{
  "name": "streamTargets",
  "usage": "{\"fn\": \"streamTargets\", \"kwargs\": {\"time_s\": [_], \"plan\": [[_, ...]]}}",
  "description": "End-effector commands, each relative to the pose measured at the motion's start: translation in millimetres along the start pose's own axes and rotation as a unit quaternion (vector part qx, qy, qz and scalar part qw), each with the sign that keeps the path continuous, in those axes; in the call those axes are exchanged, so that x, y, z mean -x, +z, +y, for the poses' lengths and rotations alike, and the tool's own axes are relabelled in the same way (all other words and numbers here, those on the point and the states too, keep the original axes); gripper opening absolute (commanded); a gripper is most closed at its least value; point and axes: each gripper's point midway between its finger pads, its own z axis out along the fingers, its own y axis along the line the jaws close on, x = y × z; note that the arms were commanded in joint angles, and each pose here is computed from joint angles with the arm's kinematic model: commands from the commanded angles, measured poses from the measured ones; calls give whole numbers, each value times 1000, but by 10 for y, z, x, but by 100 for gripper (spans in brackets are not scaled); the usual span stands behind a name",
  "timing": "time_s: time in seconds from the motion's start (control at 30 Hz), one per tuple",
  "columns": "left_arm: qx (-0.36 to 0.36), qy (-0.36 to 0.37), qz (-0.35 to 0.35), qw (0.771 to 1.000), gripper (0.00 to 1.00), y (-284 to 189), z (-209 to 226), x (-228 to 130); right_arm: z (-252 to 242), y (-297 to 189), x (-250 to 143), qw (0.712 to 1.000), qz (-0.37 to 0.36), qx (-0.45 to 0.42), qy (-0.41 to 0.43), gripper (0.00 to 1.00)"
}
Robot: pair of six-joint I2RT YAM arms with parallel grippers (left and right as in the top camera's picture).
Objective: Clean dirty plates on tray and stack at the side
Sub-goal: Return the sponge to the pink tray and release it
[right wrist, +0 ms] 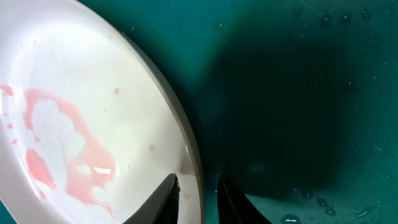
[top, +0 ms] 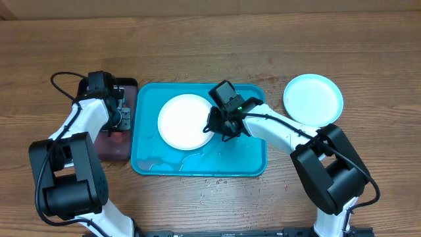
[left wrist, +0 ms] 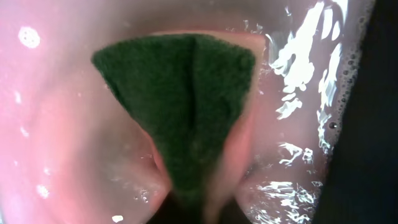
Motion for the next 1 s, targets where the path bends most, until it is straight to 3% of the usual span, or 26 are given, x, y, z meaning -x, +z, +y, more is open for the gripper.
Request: {"fn": "streamTargets", "kwargs": {"time_s": [0.0, 0.23, 0.27, 0.33, 0.37, 0.43, 0.87, 0.97], "plan": [[8, -5, 25, 1000, 4, 117, 8, -100, 61, 2, 32, 1000, -4, 5, -3, 23], [46, -33, 1, 998, 4, -82, 174, 54, 57, 2, 29, 1000, -4, 4, -3, 23], [46, -35, -6, 998, 17, -127, 185, 89, 57, 2, 29, 1000, -4, 4, -3, 23], [48, -38, -23, 998, 56, -221, 209, 170, 56, 2, 29, 1000, -4, 4, -3, 23], [49, -39, -31, 998, 68, -265, 219, 208, 57, 2, 28, 1000, -4, 4, -3, 23], [48, -41, -45, 997, 75, -316, 228, 274, 56, 2, 29, 1000, -4, 4, -3, 23], [9, -52, -94, 994, 73, -152, 97, 566, 57, 2, 29, 1000, -4, 4, -3, 23], [-13, -49, -90, 995, 69, -64, 10, 570, 63, 2, 34, 1000, -5, 5, -3, 23]]}}
